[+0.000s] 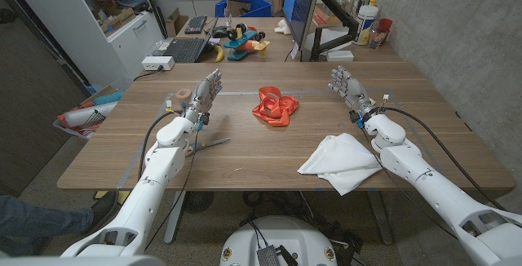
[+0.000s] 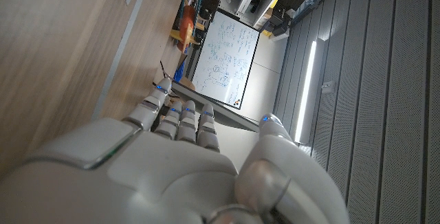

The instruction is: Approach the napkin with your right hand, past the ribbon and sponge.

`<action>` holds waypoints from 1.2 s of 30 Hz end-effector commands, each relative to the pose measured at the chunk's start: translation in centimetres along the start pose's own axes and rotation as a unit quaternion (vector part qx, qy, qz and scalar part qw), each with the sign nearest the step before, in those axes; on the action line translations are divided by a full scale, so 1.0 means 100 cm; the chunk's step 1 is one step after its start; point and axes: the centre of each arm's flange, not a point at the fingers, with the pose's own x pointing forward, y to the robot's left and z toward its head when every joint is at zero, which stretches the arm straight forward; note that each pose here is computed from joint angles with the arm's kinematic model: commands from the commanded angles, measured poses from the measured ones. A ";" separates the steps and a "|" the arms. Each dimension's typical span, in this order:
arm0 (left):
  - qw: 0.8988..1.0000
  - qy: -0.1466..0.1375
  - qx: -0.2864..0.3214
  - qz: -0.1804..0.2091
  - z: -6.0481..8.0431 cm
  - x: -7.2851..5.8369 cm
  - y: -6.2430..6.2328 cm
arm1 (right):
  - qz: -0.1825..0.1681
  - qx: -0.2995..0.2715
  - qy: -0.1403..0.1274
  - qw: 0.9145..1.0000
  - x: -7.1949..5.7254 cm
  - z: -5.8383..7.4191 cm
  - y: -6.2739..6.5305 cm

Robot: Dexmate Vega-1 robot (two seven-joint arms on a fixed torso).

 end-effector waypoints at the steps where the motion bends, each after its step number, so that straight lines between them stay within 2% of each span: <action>1: 1.000 0.000 0.002 -0.001 0.002 0.000 0.003 | 0.015 -0.010 -0.012 1.000 -0.006 0.003 0.004; 24: 1.000 -0.001 0.007 -0.005 0.006 -0.001 -0.001 | 0.058 -0.046 -0.029 0.997 -0.019 0.013 0.003; 36: 1.000 -0.004 0.010 -0.006 0.008 -0.003 -0.002 | 0.066 -0.050 -0.046 0.995 -0.027 0.017 0.001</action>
